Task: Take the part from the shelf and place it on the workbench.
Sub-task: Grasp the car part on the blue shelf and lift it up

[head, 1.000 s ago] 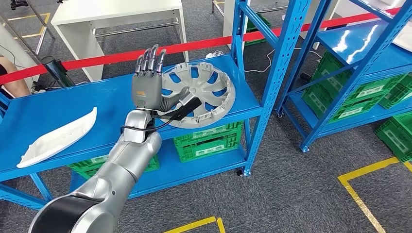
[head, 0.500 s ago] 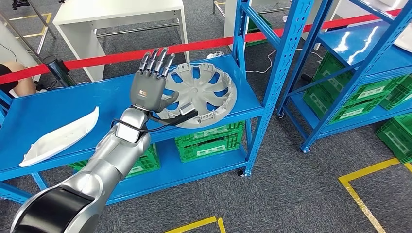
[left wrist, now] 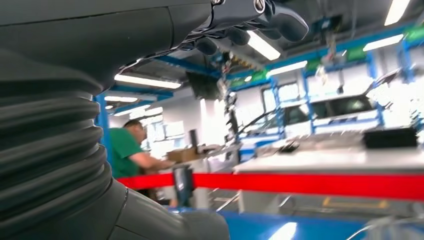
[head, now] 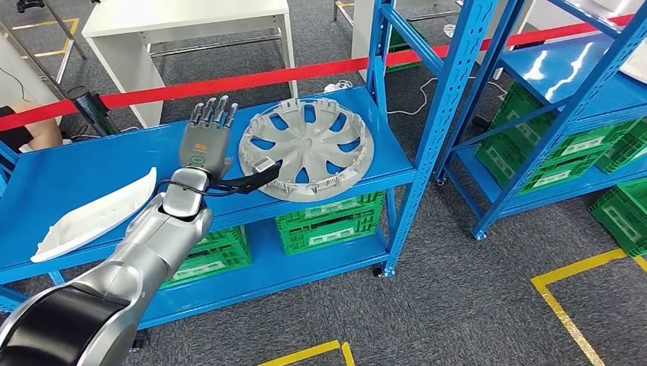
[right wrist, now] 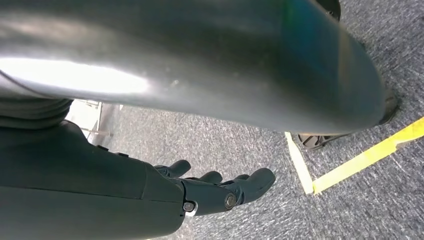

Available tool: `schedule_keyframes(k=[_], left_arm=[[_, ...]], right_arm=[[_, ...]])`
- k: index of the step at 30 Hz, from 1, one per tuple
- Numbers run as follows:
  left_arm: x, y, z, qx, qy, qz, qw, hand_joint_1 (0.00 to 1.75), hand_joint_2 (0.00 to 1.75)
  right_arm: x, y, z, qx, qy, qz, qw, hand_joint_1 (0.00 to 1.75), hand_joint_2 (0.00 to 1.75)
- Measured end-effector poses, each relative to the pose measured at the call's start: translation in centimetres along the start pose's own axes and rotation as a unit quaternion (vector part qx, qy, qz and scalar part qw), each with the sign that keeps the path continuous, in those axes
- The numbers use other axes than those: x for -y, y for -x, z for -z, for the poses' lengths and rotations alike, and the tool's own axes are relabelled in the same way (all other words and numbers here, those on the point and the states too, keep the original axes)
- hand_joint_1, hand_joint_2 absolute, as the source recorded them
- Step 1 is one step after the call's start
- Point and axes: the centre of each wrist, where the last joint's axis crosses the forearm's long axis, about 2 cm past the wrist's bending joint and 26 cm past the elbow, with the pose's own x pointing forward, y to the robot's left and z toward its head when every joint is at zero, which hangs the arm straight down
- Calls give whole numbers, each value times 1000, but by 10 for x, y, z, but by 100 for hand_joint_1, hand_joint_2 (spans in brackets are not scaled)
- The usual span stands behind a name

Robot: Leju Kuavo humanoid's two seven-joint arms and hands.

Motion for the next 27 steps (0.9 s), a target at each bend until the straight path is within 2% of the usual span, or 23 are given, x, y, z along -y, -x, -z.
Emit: schedule_keyframes(k=[6,12,27], left_arm=[[12,15,-3,-36,51,15,998,0,175],[21,27,-6,-51,79,22,995,0,175],[30,46,-9,-92,96,26,991,0,175]], right_arm=[[0,1,0,-1,4,1,1000,0,0],[1,1,0,-1,8,0,1000,0,0],[0,-5,-1,5,11,-6,1000,0,0]])
